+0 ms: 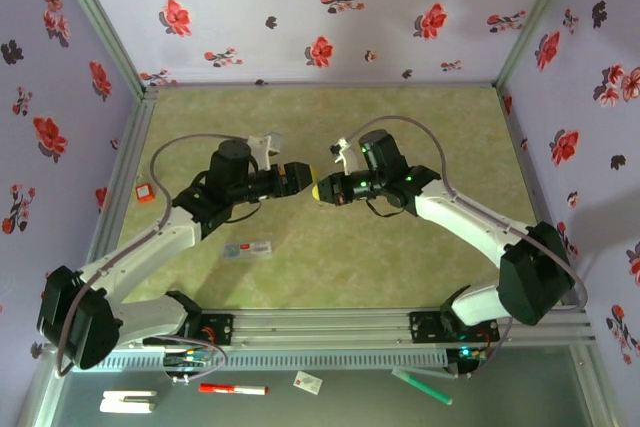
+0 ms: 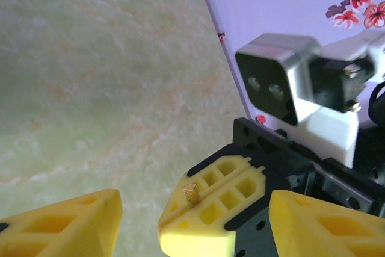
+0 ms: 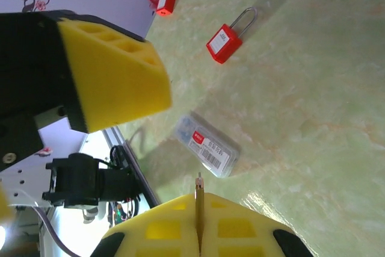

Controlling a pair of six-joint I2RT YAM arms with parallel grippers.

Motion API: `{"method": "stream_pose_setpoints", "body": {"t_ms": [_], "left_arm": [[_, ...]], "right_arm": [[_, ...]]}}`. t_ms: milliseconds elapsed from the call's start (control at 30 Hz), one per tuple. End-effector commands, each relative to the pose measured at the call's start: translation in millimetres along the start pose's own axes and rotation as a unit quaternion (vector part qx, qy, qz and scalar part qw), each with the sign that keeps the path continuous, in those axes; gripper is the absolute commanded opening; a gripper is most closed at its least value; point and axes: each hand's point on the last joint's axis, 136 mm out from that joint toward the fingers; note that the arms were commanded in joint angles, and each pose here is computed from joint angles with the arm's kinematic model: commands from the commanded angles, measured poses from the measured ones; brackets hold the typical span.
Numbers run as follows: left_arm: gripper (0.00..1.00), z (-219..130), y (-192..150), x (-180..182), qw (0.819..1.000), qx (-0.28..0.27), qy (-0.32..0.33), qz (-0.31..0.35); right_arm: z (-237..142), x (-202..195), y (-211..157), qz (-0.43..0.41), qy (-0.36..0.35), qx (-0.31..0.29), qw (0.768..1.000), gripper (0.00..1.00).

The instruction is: Unlock with the key

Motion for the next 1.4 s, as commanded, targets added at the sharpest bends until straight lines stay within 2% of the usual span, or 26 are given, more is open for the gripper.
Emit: {"method": "stream_pose_setpoints", "body": {"t_ms": [0,167,433,500,567,633,767,900,1133,1367], "left_arm": [[0.63,0,-3,-10,0.999,0.009,-0.036,-0.011],[0.58,2,-13,-11,0.998,0.018,-0.059,-0.023],[0.52,4,-29,2,0.997,0.024,-0.056,-0.038],[0.5,3,-34,14,0.998,0.032,-0.028,-0.04],[0.5,-5,-37,41,0.998,0.029,0.037,-0.051],[0.5,-15,-37,60,0.995,0.017,0.073,-0.066],[0.52,-35,-39,88,0.988,0.003,0.141,-0.068],[0.53,-39,-43,98,0.985,0.002,0.154,-0.076],[0.54,-47,-43,108,0.983,-0.003,0.167,-0.079],[0.54,-49,-47,114,0.981,0.0,0.178,-0.081]], "right_arm": [[-3,16,-5,-0.044,0.032,0.02,0.998,0.0],[-5,29,-9,-0.077,0.064,0.035,0.994,0.0],[2,27,-13,-0.097,0.066,0.078,0.99,0.0],[8,13,-14,-0.085,0.032,0.089,0.992,0.0],[15,-9,-22,-0.068,-0.009,0.125,0.99,0.0],[21,-34,-34,-0.06,-0.071,0.162,0.982,0.0],[35,-88,-62,-0.084,-0.215,0.229,0.946,0.0],[45,-129,-74,-0.087,-0.296,0.251,0.918,0.0],[60,-151,-80,-0.102,-0.332,0.265,0.899,0.0],[64,-161,-90,-0.1,-0.332,0.284,0.894,0.12]]}}
Point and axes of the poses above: each hand's point on the last joint's axis, 136 mm out from that joint toward the fingers, its own z axis out along the fingers, its own x axis along the line the jaws close on, y = z × x, and after that the axes turned 8 degrees about z, right-handed
